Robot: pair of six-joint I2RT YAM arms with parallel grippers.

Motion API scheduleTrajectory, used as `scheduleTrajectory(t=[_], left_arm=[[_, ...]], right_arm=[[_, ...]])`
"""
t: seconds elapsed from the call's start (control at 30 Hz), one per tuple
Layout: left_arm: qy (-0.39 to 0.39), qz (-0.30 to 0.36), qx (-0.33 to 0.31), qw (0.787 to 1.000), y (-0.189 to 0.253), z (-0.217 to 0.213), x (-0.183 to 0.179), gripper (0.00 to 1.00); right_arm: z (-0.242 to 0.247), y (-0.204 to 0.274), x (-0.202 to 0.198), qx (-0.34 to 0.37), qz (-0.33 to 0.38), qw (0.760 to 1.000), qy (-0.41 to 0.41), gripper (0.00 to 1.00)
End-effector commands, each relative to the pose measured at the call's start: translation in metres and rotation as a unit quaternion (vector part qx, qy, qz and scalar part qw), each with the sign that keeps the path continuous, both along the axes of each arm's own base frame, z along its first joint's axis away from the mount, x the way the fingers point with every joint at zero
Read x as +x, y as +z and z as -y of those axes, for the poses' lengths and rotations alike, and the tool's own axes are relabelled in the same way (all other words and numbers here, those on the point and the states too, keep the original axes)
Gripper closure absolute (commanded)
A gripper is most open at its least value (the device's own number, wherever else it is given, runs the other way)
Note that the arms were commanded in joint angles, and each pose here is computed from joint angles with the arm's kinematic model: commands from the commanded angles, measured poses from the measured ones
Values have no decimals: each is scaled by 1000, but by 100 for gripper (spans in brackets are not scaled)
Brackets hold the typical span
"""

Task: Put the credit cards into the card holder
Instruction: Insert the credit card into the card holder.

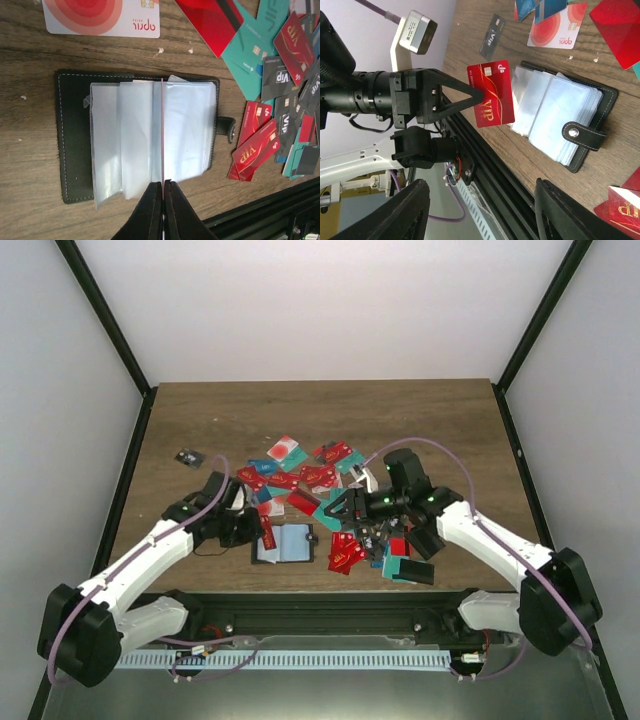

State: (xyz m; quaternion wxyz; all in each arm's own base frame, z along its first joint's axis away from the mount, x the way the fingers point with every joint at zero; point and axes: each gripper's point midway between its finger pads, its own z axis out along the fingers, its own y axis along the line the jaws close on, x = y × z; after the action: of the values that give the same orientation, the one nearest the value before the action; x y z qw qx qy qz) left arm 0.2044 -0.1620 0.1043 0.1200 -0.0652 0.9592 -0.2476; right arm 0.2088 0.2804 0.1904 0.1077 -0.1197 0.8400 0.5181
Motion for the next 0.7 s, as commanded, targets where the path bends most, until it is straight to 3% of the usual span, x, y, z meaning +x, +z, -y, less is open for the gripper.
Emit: scheduleTrajectory(t=[0.0,0.27,0.43,0.67], left_arm=[[-18,43,-53,998,-2,15,15,96],[-27,63,-92,993,-24,26,21,96],[-24,64,-76,995,-32,21,19,96],[-2,95,-70,993,-10,10,18,96]], right_arm=[[-9,-8,-5,13,7,1000,26,41],[-25,-38,-9,-10,-11,999,39,43],[-27,-56,-6,-30,-23,998,43,45],[-28,-73,-2,-46,-40,997,42,47]])
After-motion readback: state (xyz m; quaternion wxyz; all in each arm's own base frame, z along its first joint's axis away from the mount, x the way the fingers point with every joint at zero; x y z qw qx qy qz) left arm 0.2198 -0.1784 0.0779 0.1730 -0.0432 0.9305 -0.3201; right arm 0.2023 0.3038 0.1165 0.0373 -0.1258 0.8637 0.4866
